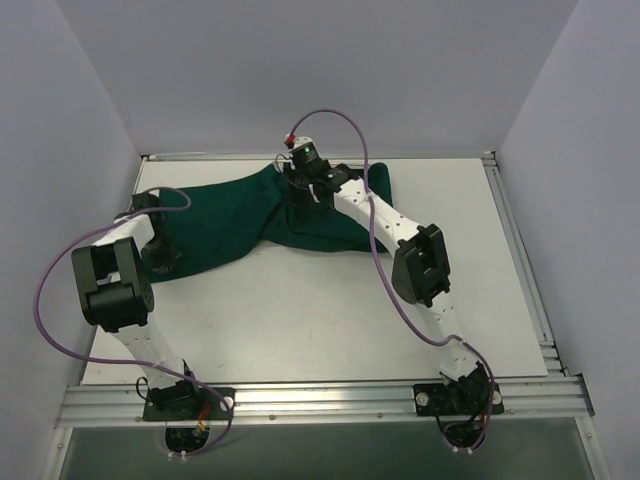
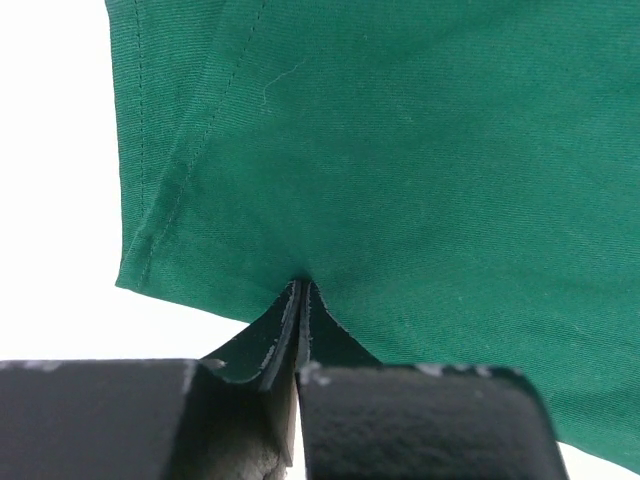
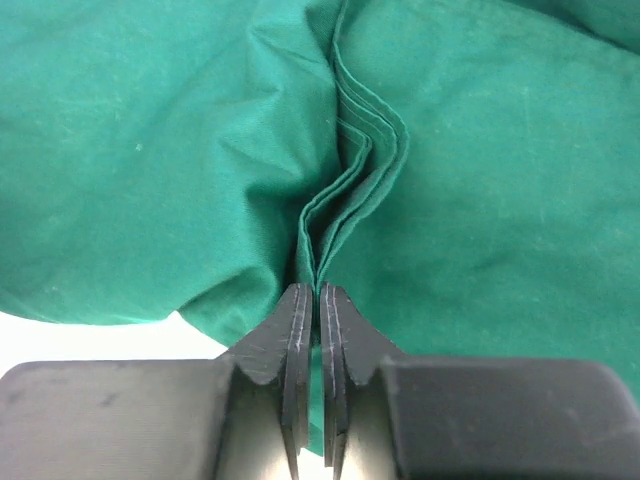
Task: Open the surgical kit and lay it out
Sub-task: Open the surgical kit at the center of the board.
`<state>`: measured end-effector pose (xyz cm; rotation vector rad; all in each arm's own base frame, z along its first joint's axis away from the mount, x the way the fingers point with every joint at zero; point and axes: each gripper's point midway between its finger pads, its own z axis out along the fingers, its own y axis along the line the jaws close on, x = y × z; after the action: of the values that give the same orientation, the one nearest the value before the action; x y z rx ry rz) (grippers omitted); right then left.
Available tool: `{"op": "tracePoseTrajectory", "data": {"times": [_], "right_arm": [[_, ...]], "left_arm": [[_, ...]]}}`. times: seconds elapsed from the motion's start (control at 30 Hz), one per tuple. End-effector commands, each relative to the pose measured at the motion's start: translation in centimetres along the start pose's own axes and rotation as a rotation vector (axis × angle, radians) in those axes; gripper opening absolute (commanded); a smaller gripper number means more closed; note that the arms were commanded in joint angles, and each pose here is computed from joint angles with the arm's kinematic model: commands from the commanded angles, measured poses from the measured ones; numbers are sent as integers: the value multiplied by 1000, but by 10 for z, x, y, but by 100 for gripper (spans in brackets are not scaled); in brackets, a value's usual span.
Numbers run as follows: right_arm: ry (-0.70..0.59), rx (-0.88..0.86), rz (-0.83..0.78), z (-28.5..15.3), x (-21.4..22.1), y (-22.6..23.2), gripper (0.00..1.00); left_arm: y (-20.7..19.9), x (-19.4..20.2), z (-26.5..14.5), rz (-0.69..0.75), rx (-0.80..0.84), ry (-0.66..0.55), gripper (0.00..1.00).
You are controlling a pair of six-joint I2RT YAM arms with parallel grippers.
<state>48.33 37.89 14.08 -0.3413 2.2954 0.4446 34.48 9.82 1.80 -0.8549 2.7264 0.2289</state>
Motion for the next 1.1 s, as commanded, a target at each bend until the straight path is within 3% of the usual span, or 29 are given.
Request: {"op": "tracePoseTrajectory", "data": {"times": [0.0,0.13,0.2,0.23,0.27,0.4,0.53,0.6,0.63,0.7,0.8,0.83,0.97,1.07], "right_arm": [[-62,16,-2,-22,-31,-1,0],[-97,197,49,-42,-48,-59,0],[-163,331,137,-76,-73,-126,0],[-141,398,165,-80,-61,-157,0],[-193,527,225,-113,-73,-212,0],[-192,882,371,-193,-40,-345,0],[-154,1175,427,-279,4,-425,0],[-137,1150,452,-290,21,-438,7],[-128,1168,448,-294,25,-439,31],[-112,1191,436,-299,23,-441,41],[-92,1212,399,-306,9,-445,57],[-95,1148,384,-293,1,-438,62],[-110,799,357,-209,-18,-388,65],[-56,735,381,-168,1,-372,65]], "left_arm": [[3,-16,1,6,-6,-30,4],[1,-16,5,11,-6,-9,2],[1,-20,0,4,-4,-22,2],[0,-23,-3,-4,0,-35,2],[-1,-24,-7,-10,9,-45,2],[-7,-27,-19,-37,56,-65,2],[-11,-29,-23,-40,72,-51,2],[-15,-28,-22,-42,88,-40,2],[-18,-29,-22,-47,102,-43,3],[-19,-30,-22,-46,111,-46,6],[-19,-39,-36,-22,116,-73,27],[-21,-42,-39,-15,128,-89,43],[-57,-49,-60,46,292,-122,50],[-75,-47,-63,71,346,-97,45]]}}
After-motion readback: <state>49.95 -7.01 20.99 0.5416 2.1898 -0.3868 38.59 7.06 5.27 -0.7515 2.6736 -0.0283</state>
